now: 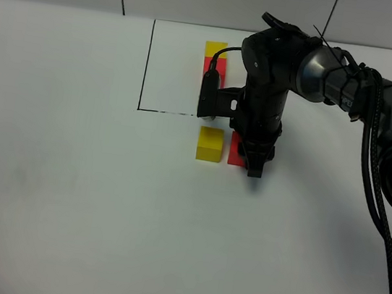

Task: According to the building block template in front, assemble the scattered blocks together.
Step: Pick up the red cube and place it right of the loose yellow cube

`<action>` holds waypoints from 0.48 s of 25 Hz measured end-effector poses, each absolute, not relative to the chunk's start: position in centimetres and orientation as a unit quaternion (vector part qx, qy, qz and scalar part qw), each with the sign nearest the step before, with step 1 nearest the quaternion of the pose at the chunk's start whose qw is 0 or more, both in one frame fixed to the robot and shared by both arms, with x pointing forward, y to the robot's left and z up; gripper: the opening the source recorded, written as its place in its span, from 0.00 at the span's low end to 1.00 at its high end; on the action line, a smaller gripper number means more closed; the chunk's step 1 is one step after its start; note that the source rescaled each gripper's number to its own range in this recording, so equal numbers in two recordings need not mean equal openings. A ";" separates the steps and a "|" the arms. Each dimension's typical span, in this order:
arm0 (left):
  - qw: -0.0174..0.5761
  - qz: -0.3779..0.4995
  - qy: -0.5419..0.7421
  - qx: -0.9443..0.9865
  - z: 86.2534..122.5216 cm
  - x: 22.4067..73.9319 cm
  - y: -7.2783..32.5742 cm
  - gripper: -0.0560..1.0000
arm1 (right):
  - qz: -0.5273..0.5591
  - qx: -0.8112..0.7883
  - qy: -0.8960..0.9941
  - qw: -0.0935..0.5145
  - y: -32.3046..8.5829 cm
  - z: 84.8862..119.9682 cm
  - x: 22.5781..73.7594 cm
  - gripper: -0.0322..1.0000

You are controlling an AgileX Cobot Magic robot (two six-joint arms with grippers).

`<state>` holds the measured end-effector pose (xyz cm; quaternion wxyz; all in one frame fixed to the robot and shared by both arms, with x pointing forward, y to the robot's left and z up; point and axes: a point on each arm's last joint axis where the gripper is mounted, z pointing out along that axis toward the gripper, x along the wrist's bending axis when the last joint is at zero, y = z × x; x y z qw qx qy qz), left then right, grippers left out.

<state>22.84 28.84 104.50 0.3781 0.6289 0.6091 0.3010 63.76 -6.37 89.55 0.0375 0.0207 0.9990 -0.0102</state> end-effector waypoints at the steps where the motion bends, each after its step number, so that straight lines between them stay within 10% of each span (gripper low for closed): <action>1: 0.378 0.301 0.609 0.629 104.5 22.8 28.8 0.73 | -0.010 0.020 0.999 0.038 -6.3 89.6 63.7 0.04; 12: 0.378 0.301 0.609 0.629 104.5 22.8 28.8 0.73 | -0.011 0.013 0.999 0.043 -5.8 89.3 63.7 0.04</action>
